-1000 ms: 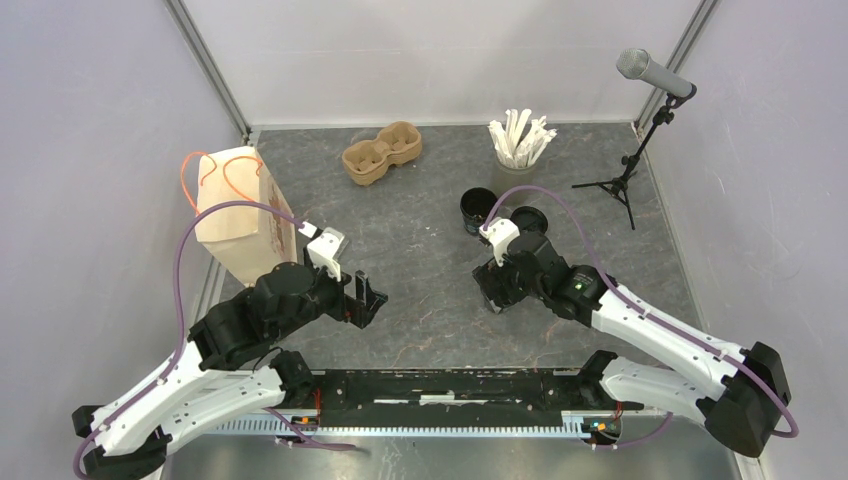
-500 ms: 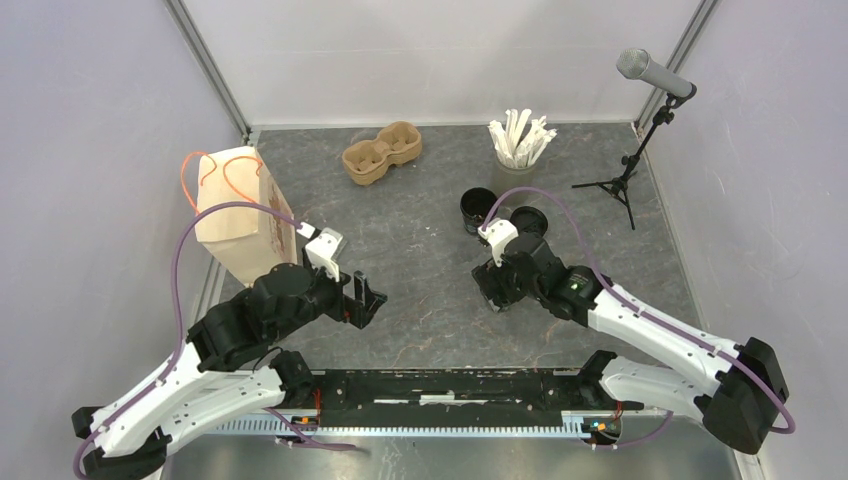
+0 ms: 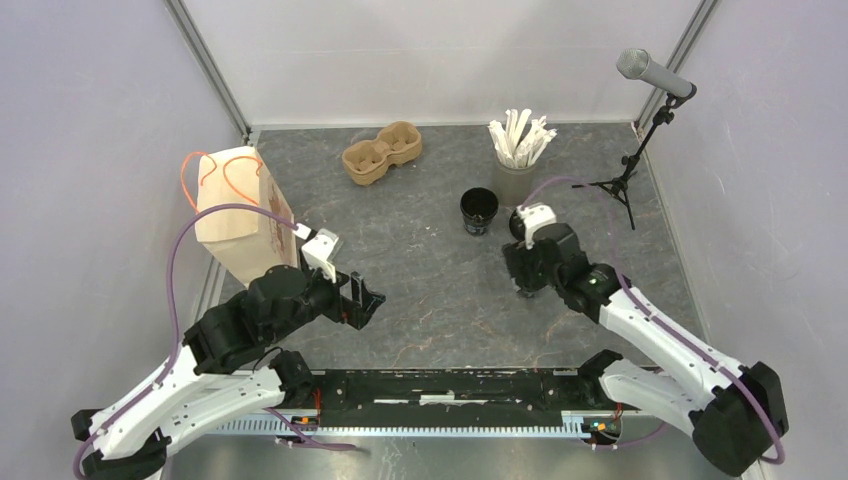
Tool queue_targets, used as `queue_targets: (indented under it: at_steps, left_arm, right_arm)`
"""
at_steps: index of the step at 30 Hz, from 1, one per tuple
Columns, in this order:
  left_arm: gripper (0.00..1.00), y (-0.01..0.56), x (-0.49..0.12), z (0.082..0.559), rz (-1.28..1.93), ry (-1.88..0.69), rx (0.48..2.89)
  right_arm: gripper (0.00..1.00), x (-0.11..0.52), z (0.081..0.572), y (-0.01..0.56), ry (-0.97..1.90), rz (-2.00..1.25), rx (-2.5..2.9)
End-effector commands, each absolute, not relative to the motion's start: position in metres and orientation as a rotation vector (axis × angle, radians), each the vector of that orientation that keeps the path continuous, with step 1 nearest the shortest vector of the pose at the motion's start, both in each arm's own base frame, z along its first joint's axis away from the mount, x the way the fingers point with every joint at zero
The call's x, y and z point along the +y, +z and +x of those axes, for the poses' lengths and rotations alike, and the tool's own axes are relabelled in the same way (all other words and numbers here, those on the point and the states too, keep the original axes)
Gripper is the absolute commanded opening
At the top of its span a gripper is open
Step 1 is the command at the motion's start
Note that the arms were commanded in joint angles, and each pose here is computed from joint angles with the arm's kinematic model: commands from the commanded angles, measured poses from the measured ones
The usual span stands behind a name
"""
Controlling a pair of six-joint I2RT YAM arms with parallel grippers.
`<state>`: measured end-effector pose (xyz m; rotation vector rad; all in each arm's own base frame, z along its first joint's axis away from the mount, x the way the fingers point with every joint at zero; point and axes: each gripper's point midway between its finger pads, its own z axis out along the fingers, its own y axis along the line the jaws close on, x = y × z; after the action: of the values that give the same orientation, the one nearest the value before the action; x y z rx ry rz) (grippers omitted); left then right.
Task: Pack the takeout coffee
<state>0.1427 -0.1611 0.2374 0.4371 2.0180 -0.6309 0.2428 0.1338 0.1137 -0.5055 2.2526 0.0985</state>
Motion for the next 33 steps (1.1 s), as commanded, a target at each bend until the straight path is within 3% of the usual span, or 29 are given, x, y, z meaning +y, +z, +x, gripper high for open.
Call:
queue_targets:
  at_steps: [1, 12, 17, 28, 33]
  left_arm:
    - [1.0, 0.244, -0.159, 0.144, 0.47, -0.619, 1.972]
    - [1.0, 0.246, -0.156, 0.143, 0.461, -0.621, 1.961]
    - [1.0, 0.243, -0.156, 0.145, 0.46, -0.602, 1.973]
    - [1.0, 0.242, -0.132, 0.172, 0.289, -0.38, 2.014]
    - [1.0, 0.249, -0.136, 0.176, 0.299, -0.367, 2.022]
  right_arm:
    - [0.91, 0.087, 0.248, 0.099, -0.003, -0.359, 2.329]
    - [0.91, 0.033, 0.263, 0.102, -0.022, -0.168, 2.373]
    - [0.98, 0.044, 0.265, 0.107, 0.062, -0.187, 2.359]
    - [0.98, 0.029, 0.274, 0.17, -0.025, -0.108, 2.254]
    - [0.98, 0.036, 0.277, 0.172, 0.013, -0.128, 2.24]
